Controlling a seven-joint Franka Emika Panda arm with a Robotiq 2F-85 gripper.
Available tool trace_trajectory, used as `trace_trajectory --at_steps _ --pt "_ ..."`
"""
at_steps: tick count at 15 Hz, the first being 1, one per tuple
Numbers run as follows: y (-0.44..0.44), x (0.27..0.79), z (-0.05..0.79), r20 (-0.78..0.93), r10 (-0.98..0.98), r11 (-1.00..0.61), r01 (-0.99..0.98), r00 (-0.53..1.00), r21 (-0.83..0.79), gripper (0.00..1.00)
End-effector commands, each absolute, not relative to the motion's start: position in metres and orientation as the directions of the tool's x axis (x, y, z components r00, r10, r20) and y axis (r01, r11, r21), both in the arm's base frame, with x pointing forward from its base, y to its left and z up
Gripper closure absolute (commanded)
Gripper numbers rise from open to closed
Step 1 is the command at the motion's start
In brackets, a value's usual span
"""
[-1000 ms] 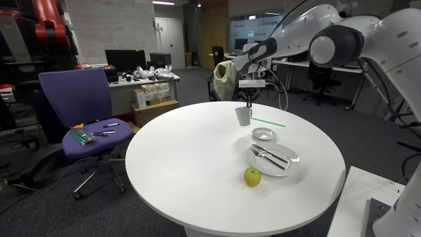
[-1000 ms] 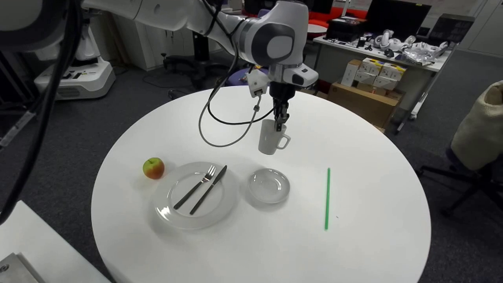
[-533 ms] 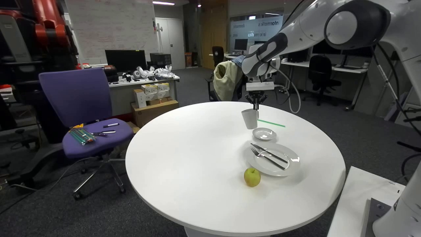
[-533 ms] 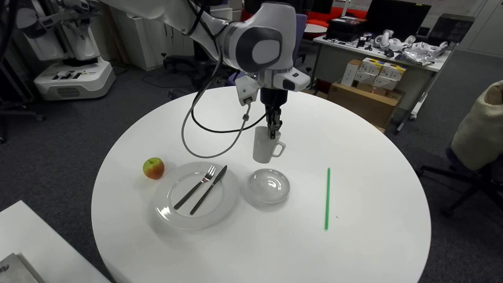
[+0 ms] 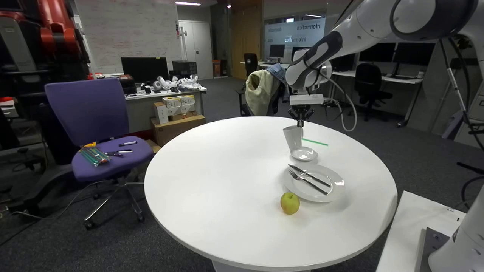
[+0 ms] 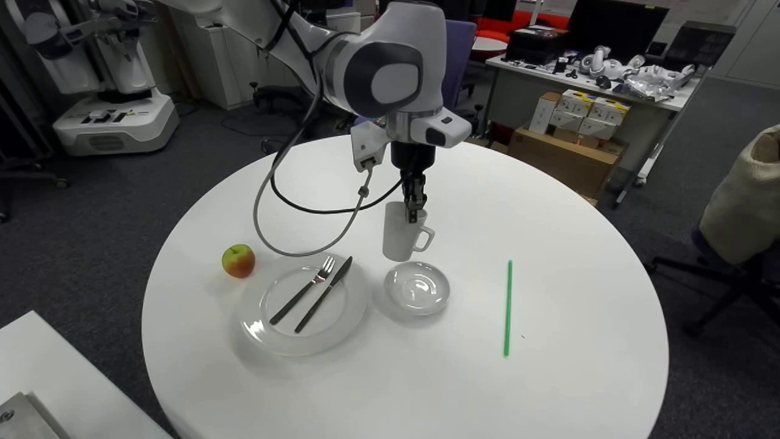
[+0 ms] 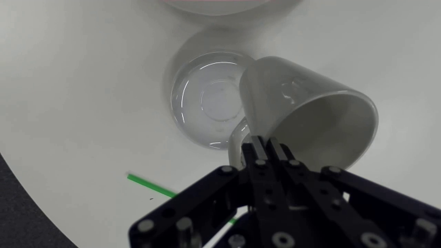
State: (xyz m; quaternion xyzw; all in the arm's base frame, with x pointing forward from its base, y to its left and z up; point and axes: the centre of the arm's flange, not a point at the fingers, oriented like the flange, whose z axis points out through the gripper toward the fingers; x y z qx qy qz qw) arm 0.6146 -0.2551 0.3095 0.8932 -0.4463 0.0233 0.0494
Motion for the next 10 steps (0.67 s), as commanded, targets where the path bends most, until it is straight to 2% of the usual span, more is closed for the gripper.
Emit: trace_trajectory --at_steps 1,10 --pt "-0.249 0.589 0.333 0.141 -0.795 -0.594 -0.804 0.59 0.021 0.99" --pt "-0.257 0.586 0.324 0.208 -0.821 -0.551 -0.834 0.532 -0.044 0.99"
